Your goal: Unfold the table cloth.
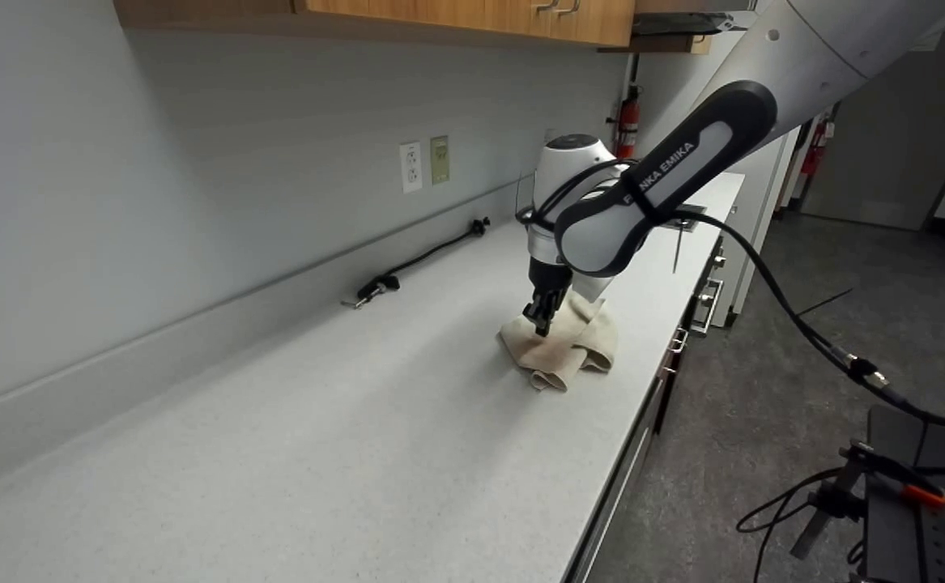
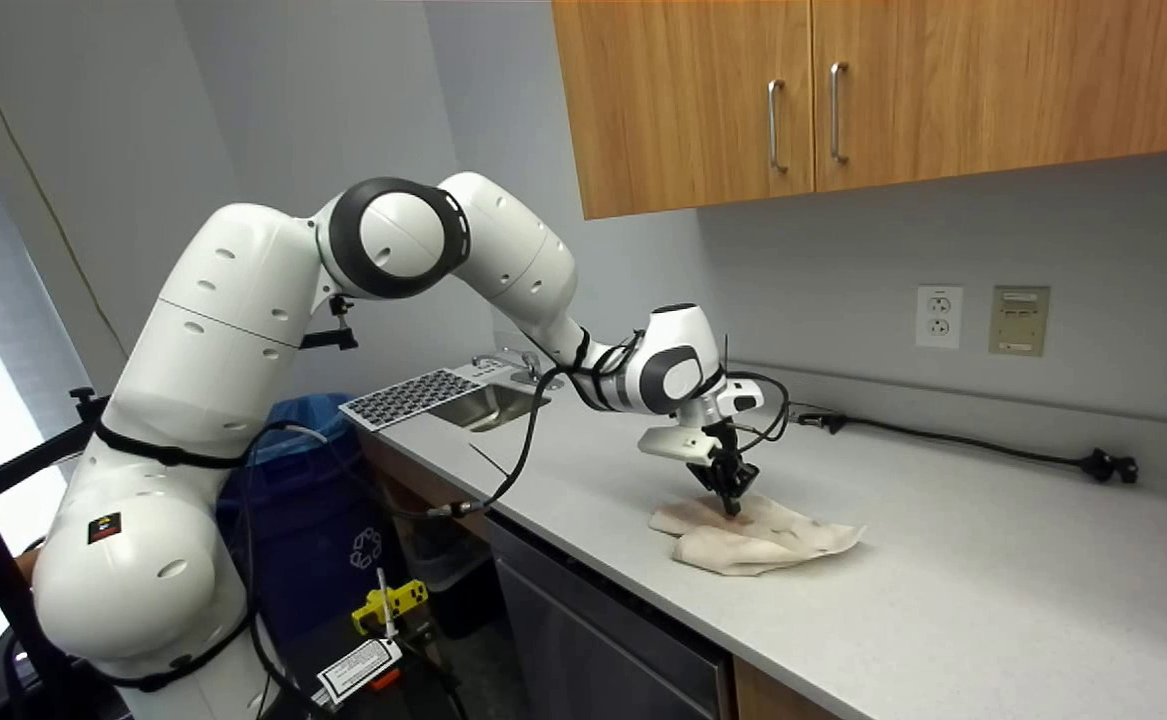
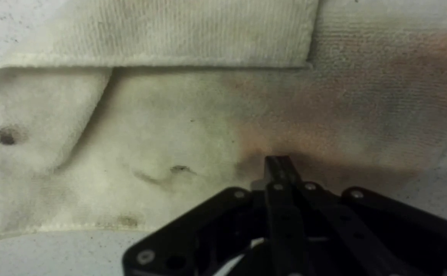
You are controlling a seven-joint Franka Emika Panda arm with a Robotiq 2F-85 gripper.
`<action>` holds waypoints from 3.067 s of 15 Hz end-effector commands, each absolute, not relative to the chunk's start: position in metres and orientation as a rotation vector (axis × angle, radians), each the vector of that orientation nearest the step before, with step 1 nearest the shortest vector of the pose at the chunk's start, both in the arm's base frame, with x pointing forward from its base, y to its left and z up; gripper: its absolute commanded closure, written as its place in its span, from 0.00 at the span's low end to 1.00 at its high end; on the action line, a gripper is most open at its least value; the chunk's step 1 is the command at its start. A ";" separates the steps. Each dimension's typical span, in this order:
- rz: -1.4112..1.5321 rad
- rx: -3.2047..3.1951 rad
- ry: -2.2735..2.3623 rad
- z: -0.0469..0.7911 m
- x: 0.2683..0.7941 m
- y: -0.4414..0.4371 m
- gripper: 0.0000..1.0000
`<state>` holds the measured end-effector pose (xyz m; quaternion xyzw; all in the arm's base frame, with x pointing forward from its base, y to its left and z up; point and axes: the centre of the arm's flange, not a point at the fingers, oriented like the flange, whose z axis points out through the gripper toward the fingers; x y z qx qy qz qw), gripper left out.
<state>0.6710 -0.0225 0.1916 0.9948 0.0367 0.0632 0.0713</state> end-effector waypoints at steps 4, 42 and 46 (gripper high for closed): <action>0.153 3.005 0.117 0.168 0.703 -0.018 1.00; -0.010 2.993 -0.026 0.188 0.708 0.009 1.00; -0.031 2.998 0.032 0.181 0.712 0.023 1.00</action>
